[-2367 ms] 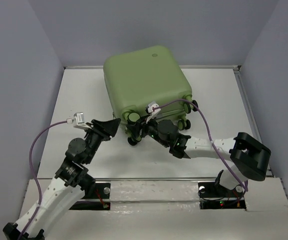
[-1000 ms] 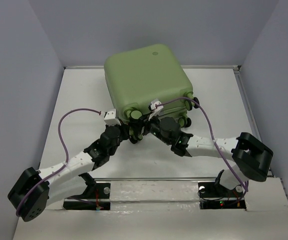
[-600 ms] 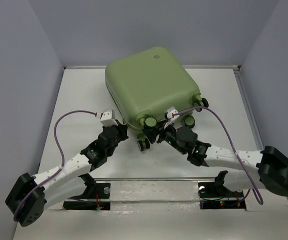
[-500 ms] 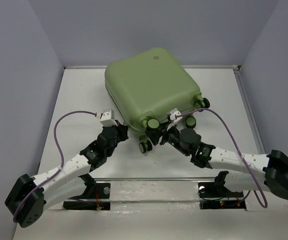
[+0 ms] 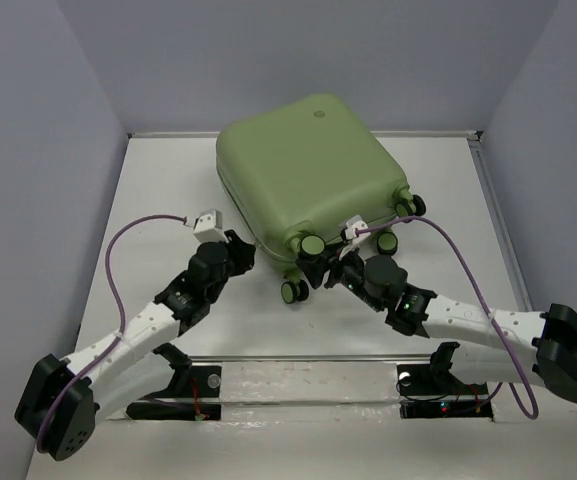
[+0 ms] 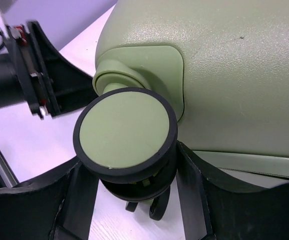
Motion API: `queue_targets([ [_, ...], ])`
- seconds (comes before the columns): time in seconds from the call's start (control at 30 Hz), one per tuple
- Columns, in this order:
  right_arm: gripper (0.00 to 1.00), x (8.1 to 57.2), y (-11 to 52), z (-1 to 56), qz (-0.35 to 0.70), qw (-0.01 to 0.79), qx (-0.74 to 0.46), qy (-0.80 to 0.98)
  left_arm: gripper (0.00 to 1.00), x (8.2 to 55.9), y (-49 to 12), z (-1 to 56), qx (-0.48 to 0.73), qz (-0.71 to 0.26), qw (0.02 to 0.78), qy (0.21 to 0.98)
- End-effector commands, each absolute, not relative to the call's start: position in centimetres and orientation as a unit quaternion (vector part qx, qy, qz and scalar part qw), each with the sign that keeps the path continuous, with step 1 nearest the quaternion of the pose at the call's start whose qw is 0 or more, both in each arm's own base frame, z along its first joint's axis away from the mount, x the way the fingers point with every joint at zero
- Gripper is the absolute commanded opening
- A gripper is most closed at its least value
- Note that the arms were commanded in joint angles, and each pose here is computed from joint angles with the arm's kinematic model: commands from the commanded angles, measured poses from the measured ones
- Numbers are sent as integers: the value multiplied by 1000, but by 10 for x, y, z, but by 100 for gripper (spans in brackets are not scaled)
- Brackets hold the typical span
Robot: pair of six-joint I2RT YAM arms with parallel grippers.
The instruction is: Pack the luggage
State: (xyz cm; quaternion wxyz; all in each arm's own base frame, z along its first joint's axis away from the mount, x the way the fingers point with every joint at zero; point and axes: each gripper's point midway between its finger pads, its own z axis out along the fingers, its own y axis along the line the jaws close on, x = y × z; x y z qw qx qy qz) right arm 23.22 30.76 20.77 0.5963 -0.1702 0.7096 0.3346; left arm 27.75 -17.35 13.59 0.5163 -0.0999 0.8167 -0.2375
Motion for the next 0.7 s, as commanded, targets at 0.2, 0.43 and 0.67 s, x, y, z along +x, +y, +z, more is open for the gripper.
queue_targets([
  [0.2, 7, 217, 355, 264, 413, 600, -191, 658, 99, 266, -108, 291, -181, -273, 660, 676],
  [0.43, 41, 200, 397, 228, 386, 555, -241, 697, 99, 238, -114, 320, -144, -325, 659, 663],
  [0.67, 100, 213, 381, 243, 328, 572, -212, 721, 99, 221, -96, 319, -157, -318, 665, 657],
])
